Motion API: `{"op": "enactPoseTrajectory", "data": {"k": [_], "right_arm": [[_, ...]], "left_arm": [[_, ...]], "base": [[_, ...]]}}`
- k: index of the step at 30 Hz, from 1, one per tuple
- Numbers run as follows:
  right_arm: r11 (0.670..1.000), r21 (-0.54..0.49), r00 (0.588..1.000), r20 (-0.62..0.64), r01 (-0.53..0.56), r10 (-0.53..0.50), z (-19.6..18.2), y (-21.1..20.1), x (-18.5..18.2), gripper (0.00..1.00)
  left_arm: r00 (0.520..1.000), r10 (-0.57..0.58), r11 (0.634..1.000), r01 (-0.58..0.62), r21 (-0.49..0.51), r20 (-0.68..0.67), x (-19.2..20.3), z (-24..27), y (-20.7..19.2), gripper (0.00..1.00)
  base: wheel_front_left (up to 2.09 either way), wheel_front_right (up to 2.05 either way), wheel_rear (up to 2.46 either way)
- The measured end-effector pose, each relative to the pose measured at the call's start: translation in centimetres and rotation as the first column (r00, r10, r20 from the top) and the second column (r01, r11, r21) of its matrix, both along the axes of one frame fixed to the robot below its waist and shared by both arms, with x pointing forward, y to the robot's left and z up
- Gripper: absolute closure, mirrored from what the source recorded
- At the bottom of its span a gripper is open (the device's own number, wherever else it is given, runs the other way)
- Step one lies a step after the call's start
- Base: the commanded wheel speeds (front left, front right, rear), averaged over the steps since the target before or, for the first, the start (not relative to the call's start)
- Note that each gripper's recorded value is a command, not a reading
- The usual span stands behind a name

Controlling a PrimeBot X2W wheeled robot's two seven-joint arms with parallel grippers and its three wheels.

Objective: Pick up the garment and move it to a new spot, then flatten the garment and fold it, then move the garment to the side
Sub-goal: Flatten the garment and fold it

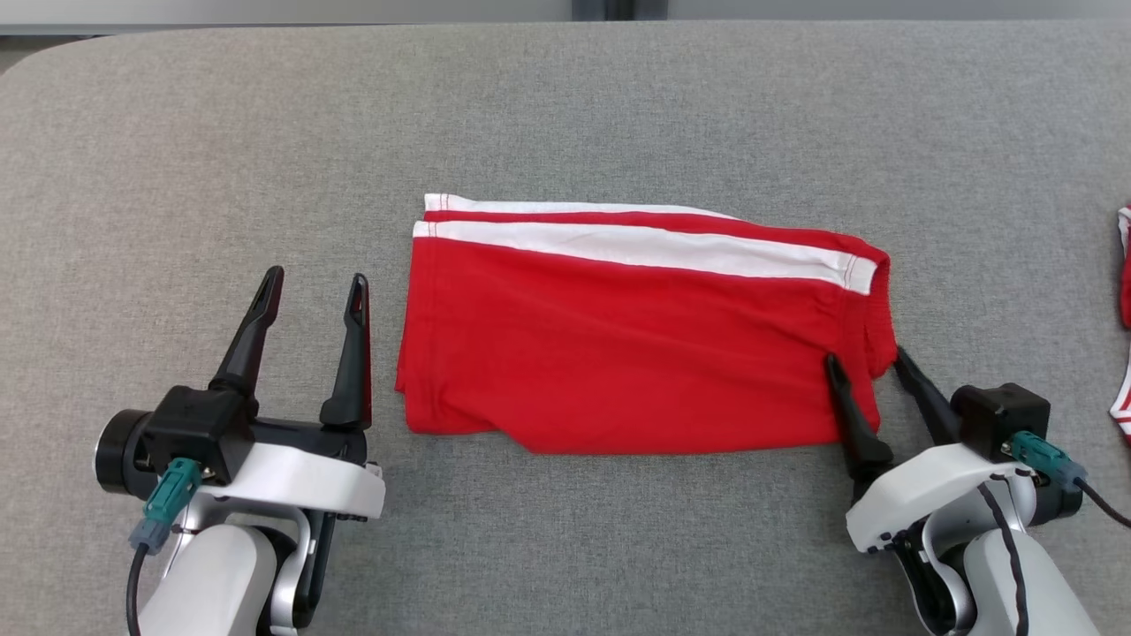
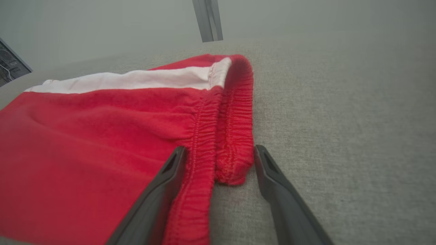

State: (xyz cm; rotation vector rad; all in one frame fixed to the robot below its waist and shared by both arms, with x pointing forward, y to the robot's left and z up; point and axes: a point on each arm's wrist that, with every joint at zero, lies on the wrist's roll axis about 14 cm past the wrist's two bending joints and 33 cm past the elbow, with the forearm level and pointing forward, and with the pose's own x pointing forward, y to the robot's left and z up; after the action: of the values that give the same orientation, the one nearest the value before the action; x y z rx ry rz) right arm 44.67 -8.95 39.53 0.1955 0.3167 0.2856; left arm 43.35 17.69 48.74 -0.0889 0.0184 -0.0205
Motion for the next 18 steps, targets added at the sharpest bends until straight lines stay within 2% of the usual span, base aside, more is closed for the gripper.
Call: {"op": "enactPoseTrajectory", "data": {"k": [3,8,9,10,11,12,18], "right_arm": [[1.0,-0.018,0.996,-0.093,0.011,-0.012,-2.0,-0.7,-0.5,0.0],[1.0,0.0,0.981,-0.195,-0.001,0.001,-3.1,-0.5,-0.6,0.0],[1.0,0.004,0.98,-0.198,-0.006,0.007,-3.0,-0.3,-0.4,0.15],[1.0,0.011,0.979,-0.202,-0.01,0.012,-2.9,-0.1,-0.4,0.6],[1.0,0.021,0.979,-0.204,-0.012,0.016,-2.9,0.0,-0.4,0.85],[1.0,0.025,0.98,-0.201,-0.012,0.017,-2.8,0.1,-0.3,1.0],[0.998,0.055,0.99,-0.139,0.035,-0.027,-1.6,-0.7,0.5,1.0]], "left_arm": [[1.0,-0.009,1.0,0.009,0.0,-0.001,0.3,-0.1,-0.2,0.0],[0.999,-0.031,0.999,0.031,-0.004,-0.011,0.9,-0.6,-0.9,0.0],[0.999,-0.034,0.999,0.033,-0.003,-0.008,1.1,-0.6,-0.9,0.0],[0.999,-0.036,0.999,0.036,-0.003,-0.01,1.2,-0.7,-1.0,0.0],[0.999,-0.042,0.999,0.042,-0.005,-0.014,1.2,-0.8,-1.2,0.0],[0.999,-0.045,0.999,0.045,-0.005,-0.019,1.2,-1.0,-1.2,0.0],[0.998,-0.052,0.999,0.052,-0.014,-0.025,1.5,-1.4,-1.5,0.0]], "base": [[0.0,0.0,0.0],[0.0,0.0,0.0],[0.0,0.0,0.0],[0.0,0.0,0.0],[0.0,0.0,0.0],[0.0,0.0,0.0],[0.0,0.0,0.0]]}}
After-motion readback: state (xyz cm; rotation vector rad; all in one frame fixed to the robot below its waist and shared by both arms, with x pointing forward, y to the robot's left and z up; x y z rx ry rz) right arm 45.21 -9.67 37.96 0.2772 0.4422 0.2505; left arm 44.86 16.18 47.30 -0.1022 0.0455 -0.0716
